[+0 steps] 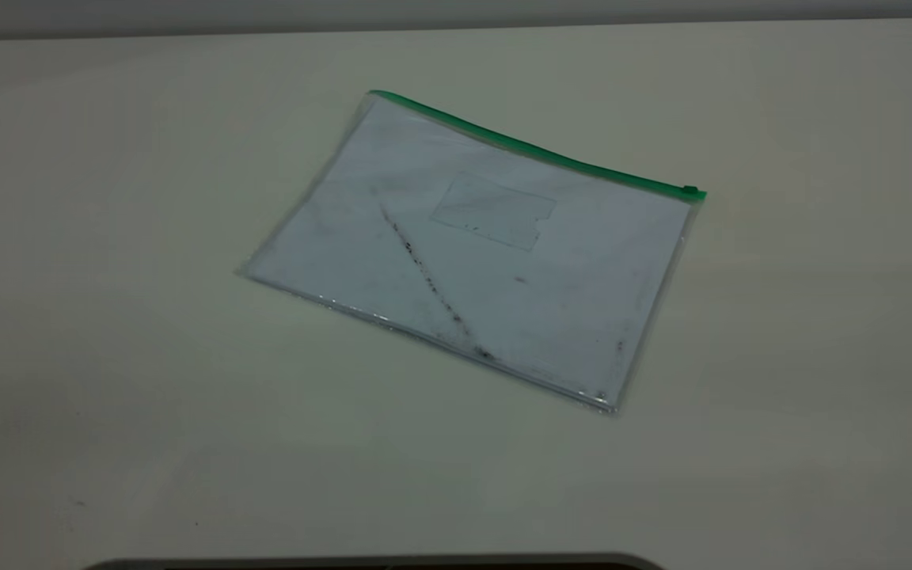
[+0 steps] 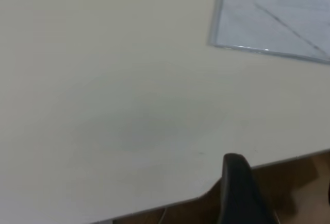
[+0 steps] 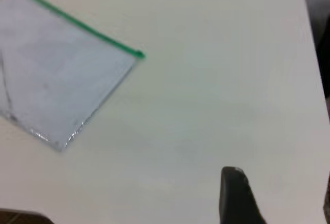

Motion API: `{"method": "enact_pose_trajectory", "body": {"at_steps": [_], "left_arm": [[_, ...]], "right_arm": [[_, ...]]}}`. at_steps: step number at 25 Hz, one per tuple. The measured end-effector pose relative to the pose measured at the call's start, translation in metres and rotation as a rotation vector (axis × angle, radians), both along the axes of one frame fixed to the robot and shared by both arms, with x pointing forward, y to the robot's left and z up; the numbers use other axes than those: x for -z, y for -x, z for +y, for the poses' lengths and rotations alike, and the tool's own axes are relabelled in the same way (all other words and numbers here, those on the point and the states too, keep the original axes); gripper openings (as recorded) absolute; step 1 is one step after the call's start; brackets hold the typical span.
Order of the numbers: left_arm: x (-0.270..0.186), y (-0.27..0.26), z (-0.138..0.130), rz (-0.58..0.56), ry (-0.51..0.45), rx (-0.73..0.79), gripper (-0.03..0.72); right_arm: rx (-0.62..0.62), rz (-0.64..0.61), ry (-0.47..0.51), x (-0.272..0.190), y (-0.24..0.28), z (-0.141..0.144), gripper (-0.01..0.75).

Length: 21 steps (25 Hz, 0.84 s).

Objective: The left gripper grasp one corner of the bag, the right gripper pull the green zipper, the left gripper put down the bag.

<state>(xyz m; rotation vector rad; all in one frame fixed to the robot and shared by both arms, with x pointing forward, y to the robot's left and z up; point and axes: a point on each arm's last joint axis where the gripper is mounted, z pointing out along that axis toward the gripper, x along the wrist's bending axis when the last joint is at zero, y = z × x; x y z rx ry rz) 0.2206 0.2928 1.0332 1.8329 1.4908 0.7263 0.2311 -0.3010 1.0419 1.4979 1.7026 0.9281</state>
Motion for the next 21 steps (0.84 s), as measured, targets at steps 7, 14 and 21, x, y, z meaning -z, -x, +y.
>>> {"method": "enact_pose_trajectory", "body": {"at_steps": [7, 14, 21], "left_arm": [[0.0, 0.0, -0.0001, -0.001, -0.002, -0.019, 0.467], [0.0, 0.0, -0.0001, -0.001, -0.001, -0.02, 0.467], [0.0, 0.0, -0.0001, -0.001, 0.0, -0.021, 0.467]], "right_arm": [[0.001, 0.001, 0.0, 0.0003, 0.0004, 0.0, 0.438], [0.001, 0.001, 0.0, 0.0003, 0.0004, 0.0, 0.438], [0.001, 0.001, 0.0, 0.0003, 0.0004, 0.0, 0.438]]}}
